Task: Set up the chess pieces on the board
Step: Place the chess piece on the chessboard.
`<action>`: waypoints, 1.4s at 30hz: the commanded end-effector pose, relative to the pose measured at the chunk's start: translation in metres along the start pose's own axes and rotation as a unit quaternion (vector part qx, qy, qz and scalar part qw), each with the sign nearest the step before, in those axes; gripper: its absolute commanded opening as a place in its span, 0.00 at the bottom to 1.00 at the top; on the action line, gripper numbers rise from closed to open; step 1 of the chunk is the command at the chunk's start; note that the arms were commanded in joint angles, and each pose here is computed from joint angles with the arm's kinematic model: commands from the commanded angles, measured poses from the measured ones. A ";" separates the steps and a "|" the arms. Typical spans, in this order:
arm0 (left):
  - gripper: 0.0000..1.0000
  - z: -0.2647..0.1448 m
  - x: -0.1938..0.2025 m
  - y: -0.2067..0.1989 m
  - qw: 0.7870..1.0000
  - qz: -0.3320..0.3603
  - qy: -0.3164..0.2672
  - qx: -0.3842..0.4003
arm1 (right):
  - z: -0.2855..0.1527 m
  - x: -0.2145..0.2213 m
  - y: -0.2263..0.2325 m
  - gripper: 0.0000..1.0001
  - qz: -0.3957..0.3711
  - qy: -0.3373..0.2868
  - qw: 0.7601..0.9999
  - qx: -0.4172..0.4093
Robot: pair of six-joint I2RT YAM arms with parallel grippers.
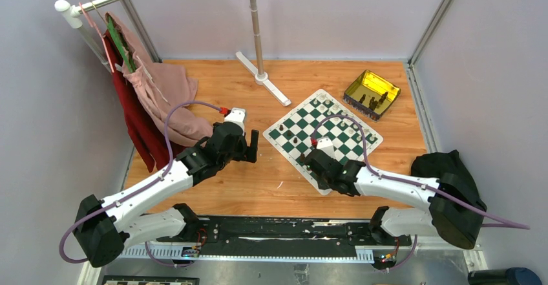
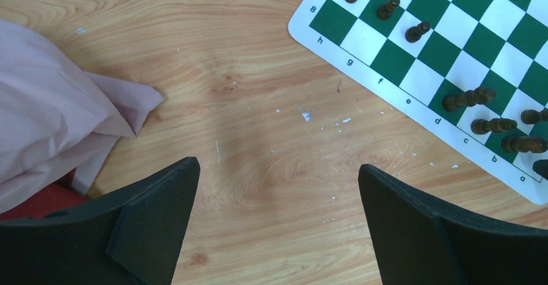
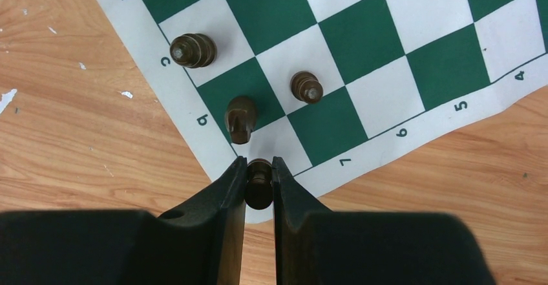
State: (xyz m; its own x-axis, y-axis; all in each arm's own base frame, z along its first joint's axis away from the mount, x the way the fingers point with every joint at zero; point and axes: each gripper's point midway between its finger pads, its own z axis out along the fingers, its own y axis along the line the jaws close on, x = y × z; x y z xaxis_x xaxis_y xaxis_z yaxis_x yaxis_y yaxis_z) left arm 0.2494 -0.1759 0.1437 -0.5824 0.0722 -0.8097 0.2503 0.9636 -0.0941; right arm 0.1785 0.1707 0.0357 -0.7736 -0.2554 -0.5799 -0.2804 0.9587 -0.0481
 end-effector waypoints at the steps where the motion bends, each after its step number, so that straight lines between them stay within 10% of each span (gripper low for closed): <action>1: 1.00 -0.002 0.002 0.001 1.000 0.011 -0.002 0.001 | 0.003 0.007 -0.010 0.00 0.004 -0.004 0.999 0.033; 42: 1.00 -0.002 0.009 0.000 1.000 0.000 0.005 0.006 | 0.010 0.010 -0.010 0.03 0.006 -0.007 0.999 0.035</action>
State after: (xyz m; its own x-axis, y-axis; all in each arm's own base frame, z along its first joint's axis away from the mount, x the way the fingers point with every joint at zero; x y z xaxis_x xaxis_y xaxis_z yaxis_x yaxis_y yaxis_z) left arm 0.2458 -0.1747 0.1361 -0.5935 0.0843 -0.8004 0.2582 0.9619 -0.0901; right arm 0.1789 0.1622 0.0237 -0.7791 -0.2414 -0.5786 -0.2393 0.9675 -0.0814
